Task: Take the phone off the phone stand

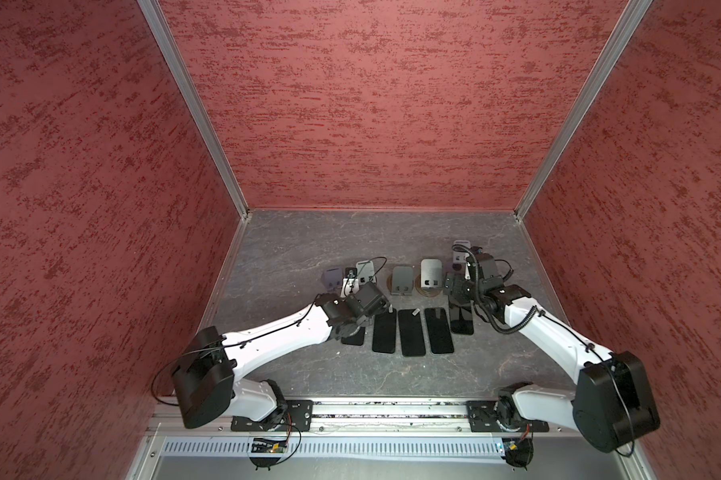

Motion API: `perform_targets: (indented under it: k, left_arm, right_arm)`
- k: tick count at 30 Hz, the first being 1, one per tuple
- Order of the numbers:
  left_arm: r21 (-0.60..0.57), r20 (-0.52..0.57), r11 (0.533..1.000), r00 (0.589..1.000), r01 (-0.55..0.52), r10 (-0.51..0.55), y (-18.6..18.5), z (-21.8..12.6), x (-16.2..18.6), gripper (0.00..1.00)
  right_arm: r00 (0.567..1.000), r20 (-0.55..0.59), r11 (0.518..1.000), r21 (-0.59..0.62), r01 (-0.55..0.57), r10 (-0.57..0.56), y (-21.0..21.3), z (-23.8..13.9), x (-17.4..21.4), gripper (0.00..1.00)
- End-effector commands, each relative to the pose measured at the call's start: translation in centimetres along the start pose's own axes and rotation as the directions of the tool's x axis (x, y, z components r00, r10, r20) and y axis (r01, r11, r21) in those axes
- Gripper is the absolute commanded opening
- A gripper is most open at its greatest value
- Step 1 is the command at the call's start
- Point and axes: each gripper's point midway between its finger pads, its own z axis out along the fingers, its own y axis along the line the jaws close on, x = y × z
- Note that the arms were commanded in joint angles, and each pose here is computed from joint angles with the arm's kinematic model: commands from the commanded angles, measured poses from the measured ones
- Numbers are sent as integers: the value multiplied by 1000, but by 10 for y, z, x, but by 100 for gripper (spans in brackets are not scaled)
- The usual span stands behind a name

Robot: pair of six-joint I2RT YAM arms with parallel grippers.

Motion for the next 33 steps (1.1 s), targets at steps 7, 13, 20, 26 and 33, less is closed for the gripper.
perform_targets:
  k: [7, 13, 20, 26, 33]
  left_arm:
    - [-5, 221, 997, 972, 77, -74, 49, -28, -23, 95]
    - [-63, 255, 990, 961, 125, -105, 87, -29, -23, 100]
    - [-124, 348, 982, 933, 142, -91, 122, -31, -32, 99]
    - [-118, 365, 973, 920, 199, -144, 141, -34, -31, 99]
    - [-124, 464, 968, 875, 219, -139, 156, -44, -37, 99]
  right_arm:
    - [984, 176, 958, 275, -83, 35, -52, -13, -29, 99]
    - [955, 276, 910, 359, -206, 107, -98, -14, -36, 99]
    - [893, 450, 856, 468, -218, -19, -133, -22, -54, 99]
    - [840, 541, 872, 425, -242, -30, -153, -15, -67, 99]
    - [792, 610, 930, 312, -196, -38, -141, 5, -73, 99]
